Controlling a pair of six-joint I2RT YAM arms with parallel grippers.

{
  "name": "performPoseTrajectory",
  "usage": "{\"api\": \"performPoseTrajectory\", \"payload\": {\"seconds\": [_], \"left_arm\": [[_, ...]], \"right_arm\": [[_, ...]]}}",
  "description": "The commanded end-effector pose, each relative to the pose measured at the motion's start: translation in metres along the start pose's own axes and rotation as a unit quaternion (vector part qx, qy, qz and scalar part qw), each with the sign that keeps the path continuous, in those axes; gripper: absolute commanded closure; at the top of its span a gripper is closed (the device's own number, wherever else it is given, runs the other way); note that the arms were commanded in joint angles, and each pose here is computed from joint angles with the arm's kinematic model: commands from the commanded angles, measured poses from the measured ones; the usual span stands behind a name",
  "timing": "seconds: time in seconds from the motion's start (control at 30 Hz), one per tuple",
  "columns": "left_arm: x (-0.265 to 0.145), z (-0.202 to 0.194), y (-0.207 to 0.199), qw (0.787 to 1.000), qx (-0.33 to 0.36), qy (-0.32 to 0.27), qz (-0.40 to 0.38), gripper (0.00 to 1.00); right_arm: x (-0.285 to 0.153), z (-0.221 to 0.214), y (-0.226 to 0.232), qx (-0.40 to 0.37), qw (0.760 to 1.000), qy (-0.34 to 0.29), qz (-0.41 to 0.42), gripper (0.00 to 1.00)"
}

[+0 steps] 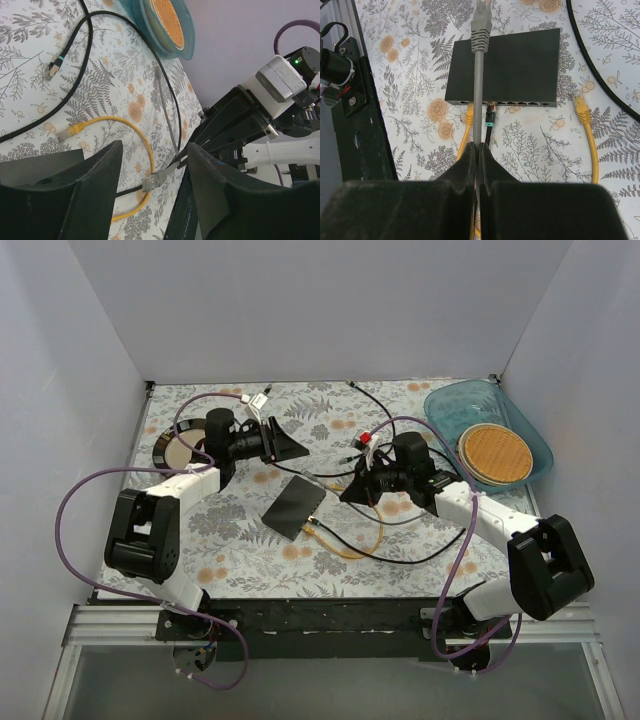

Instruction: Insert the plug into the switch port

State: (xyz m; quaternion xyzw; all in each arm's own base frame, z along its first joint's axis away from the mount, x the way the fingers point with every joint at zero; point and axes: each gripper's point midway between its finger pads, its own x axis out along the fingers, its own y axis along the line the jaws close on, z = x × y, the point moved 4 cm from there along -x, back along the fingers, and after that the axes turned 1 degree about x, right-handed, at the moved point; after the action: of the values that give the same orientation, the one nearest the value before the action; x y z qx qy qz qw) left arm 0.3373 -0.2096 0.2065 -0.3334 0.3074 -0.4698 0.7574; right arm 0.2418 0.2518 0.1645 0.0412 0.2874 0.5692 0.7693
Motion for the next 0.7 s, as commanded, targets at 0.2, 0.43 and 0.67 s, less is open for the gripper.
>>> {"api": "performPoseTrajectory", "payload": {"seconds": [0.2,0.43,0.67], "left_arm": [[0.01,0.0,-0.008,0.999,0.029,0.031,-0.02,0.48],[0.015,-0.001,-0.009,0.998,0.036,0.043,-0.019,0.5],[0.024,-0.007,-0.012,0.997,0.043,0.064,-0.026,0.59]], "right_arm": [[-0.009,0.045,0.007,-0.046,0.997,-0.058,-0.011,0.99],[-0.012,0.047,0.0,-0.046,0.996,-0.063,-0.046,0.99],[-0.017,0.051,-0.004,-0.05,0.994,-0.072,-0.07,0.99]]}}
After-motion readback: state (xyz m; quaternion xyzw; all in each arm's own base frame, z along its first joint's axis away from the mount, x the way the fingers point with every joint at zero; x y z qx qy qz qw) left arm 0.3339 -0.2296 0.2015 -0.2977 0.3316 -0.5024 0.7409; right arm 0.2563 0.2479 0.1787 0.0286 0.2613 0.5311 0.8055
